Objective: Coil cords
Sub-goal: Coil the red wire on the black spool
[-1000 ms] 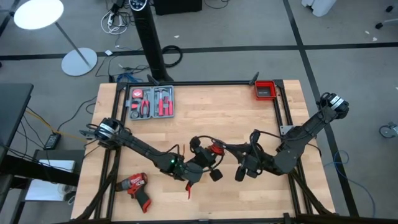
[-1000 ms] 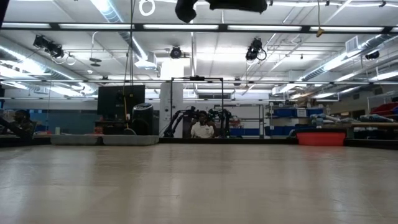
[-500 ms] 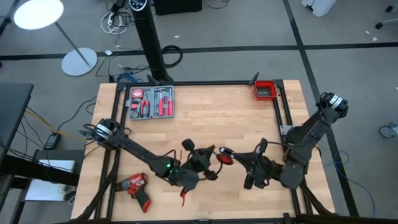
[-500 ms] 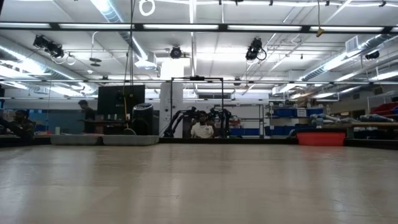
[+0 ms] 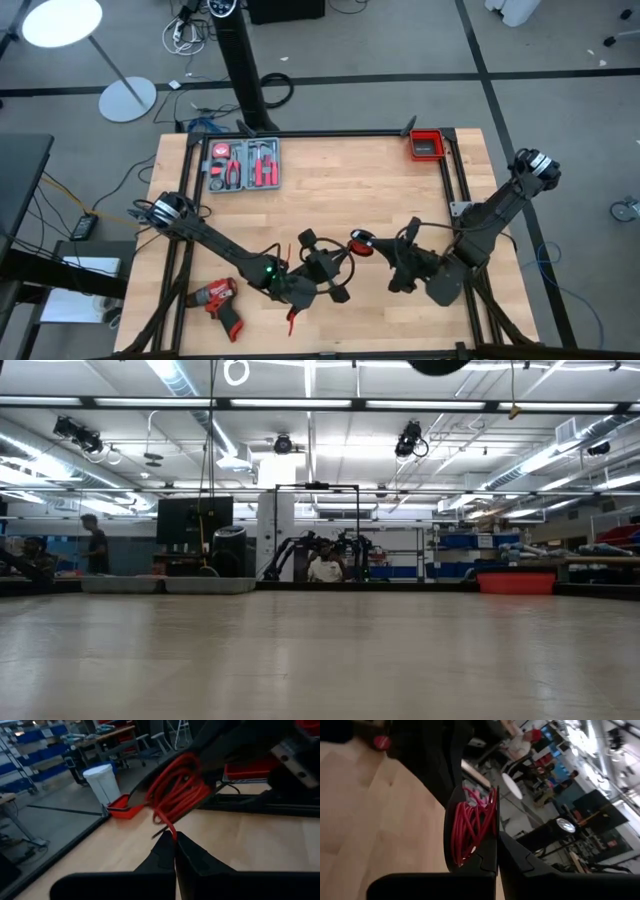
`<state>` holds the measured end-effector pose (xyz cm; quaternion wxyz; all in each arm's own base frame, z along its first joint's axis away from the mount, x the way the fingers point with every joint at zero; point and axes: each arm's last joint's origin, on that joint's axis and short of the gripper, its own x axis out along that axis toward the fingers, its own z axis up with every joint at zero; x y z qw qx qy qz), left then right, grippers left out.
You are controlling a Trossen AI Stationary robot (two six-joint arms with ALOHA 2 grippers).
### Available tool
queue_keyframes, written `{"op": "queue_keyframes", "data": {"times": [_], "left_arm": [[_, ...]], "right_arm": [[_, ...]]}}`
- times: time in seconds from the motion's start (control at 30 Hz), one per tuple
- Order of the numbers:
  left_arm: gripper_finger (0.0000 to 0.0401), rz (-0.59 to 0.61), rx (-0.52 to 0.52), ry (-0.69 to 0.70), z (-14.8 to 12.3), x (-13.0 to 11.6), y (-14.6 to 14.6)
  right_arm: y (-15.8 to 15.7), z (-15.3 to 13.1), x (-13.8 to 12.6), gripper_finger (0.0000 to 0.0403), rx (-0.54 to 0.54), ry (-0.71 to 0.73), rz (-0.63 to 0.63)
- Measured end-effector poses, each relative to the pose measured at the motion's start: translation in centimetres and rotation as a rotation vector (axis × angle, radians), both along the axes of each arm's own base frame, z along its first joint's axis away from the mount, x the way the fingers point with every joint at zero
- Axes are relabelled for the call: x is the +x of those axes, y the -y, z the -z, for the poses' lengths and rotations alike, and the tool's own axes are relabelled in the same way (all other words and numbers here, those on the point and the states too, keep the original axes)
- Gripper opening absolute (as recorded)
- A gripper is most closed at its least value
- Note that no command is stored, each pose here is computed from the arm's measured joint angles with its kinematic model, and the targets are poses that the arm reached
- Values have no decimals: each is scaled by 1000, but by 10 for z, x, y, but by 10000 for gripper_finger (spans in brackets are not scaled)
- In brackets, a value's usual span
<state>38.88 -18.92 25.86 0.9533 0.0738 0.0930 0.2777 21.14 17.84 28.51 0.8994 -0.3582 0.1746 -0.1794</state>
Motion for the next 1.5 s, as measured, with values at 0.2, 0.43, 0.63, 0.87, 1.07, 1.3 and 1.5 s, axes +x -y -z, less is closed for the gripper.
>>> {"op": "queue_keyframes", "data": {"times": [0.2,0.43,0.63,0.87,1.07,1.3,1.5], "left_arm": [[0,6,-9,13,-1,0,0],[0,19,-34,44,-4,4,-4],[0,38,-86,63,-4,9,-12],[11,58,-114,56,-2,10,-14],[36,70,-203,15,8,8,-14],[28,86,-225,-11,27,16,-14],[24,78,-225,-32,41,23,-16]], "right_arm": [[13,4,9,0,11,-51,12],[21,9,23,0,39,-60,30],[23,16,35,0,36,-59,59],[20,16,34,0,54,-59,33],[16,23,28,0,165,-88,-5],[17,46,24,0,248,-111,-46],[20,64,19,0,263,-125,-68]]}}
